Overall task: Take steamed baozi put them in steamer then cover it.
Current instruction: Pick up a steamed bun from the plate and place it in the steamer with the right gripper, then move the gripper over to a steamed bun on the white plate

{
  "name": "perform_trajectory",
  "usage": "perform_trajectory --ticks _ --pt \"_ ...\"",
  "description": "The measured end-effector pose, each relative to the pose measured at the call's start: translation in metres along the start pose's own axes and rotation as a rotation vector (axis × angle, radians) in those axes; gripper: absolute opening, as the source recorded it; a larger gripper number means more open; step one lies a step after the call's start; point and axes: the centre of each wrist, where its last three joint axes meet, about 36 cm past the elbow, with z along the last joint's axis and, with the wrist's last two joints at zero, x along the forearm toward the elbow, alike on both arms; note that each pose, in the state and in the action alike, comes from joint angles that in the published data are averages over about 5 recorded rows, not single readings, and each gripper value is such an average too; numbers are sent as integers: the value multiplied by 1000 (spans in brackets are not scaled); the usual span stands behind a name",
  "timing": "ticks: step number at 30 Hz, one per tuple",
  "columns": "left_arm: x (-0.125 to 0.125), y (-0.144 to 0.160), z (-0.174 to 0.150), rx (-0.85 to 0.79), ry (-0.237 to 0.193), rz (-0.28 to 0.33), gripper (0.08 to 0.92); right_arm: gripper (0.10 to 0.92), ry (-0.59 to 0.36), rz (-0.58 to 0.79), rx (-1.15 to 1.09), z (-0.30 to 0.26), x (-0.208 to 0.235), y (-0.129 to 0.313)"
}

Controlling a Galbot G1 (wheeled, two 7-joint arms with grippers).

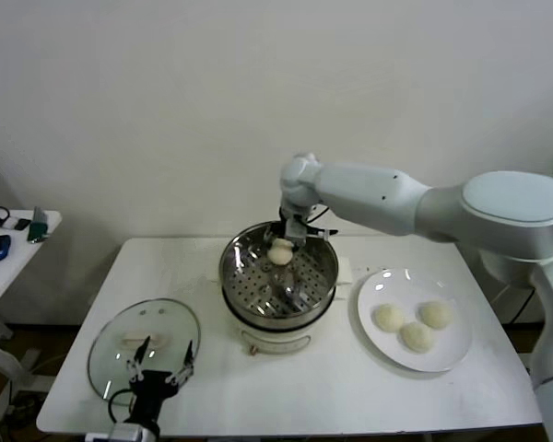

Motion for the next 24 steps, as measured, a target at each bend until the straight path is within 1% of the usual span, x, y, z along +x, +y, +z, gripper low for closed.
perform_trajectory --ticks 3,7,10,13,16,19,21,24 --pt "0 0 0 2 -1 -4 823 805 -2 6 -6 1 -2 0" --pt "1 -1 0 2 1 -7 823 821 -9 13 -22 5 7 3" --pt "2 -3 0 2 1 -5 823 822 -19 12 -52 11 27 10" --pt "2 -5 -1 3 -2 -4 823 823 -29 0 -120 19 57 26" --pt "2 -7 -2 3 -4 0 823 823 -33 -14 -252 28 94 54" --pt "1 -9 -2 3 -6 3 823 823 -31 -24 -433 31 127 93" --pt "0 -9 -3 2 -9 4 823 823 -27 -34 -565 28 141 123" --pt "0 -9 -5 2 -13 4 823 823 -25 -52 -763 15 149 170"
